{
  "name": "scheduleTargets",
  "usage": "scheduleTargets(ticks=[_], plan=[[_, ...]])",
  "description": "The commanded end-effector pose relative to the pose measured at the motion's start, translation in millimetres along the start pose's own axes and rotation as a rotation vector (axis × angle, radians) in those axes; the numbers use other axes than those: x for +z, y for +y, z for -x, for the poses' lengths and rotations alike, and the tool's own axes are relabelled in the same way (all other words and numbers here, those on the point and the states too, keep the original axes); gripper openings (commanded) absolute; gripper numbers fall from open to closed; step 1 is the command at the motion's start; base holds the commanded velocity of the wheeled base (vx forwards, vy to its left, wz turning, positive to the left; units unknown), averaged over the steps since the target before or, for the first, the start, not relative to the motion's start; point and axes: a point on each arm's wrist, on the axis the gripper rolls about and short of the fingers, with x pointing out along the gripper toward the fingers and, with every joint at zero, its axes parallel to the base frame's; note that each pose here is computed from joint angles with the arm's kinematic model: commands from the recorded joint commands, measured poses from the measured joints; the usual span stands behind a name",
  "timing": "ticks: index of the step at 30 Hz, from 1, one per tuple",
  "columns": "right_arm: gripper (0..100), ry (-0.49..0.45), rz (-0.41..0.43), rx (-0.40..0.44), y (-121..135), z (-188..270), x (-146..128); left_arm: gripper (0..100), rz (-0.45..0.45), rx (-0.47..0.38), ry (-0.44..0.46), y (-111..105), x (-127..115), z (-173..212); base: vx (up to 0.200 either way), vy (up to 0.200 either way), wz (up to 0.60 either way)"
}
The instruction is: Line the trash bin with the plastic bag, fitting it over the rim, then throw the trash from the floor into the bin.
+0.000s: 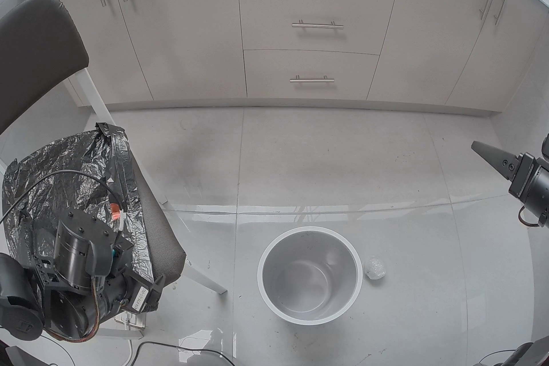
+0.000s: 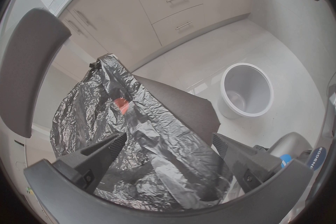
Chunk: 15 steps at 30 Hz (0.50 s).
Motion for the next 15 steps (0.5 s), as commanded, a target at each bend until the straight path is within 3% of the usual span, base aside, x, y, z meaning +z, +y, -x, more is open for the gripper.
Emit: scheduleTargets(ticks=[1,15], plan=[[100,-0.002,0.0,0.002,0,0,0,100,-0.03,-0.027,0.0,-8,-2,2,0.0,0.0,0.0],[100,0.016,-0.002,-0.007,-1,-4,-2,100,-0.069,0.038,0.045,-8,-17,2,0.0,0.0,0.0]])
